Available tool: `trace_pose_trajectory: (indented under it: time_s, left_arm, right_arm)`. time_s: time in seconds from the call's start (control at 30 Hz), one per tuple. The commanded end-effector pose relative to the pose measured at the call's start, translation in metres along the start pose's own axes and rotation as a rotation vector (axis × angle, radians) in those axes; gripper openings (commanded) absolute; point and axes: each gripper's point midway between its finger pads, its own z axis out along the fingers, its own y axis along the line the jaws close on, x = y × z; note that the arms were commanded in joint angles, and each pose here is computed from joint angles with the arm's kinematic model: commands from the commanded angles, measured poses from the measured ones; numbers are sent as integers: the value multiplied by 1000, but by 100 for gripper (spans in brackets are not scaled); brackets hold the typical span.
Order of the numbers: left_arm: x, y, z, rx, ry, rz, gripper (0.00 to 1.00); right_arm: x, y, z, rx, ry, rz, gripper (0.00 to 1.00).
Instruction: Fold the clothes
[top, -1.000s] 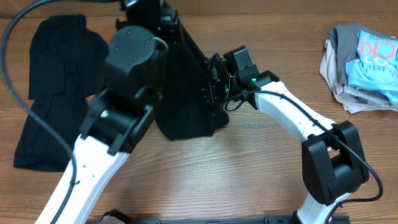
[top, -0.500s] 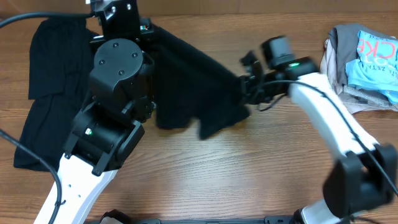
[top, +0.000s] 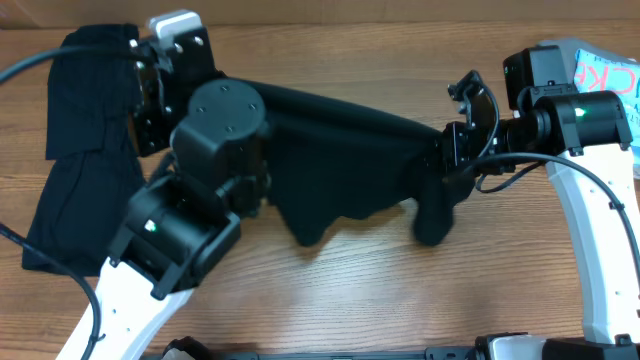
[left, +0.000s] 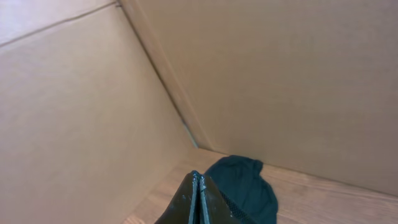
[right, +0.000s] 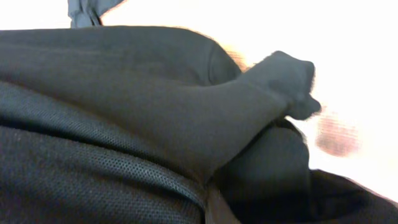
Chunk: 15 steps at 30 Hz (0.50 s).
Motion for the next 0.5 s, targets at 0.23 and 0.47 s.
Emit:
trace_pose_trajectory:
  time_s: [0.23, 0.47]
  left_arm:
    - [-1, 32, -30, -68, -15, -50, 4]
    - [36, 5, -19, 105, 87, -74, 4]
  right_arm:
    - [-5, -16, -6, 114, -38, -26, 4]
    - [-19, -23, -1, 135, -68, -43, 4]
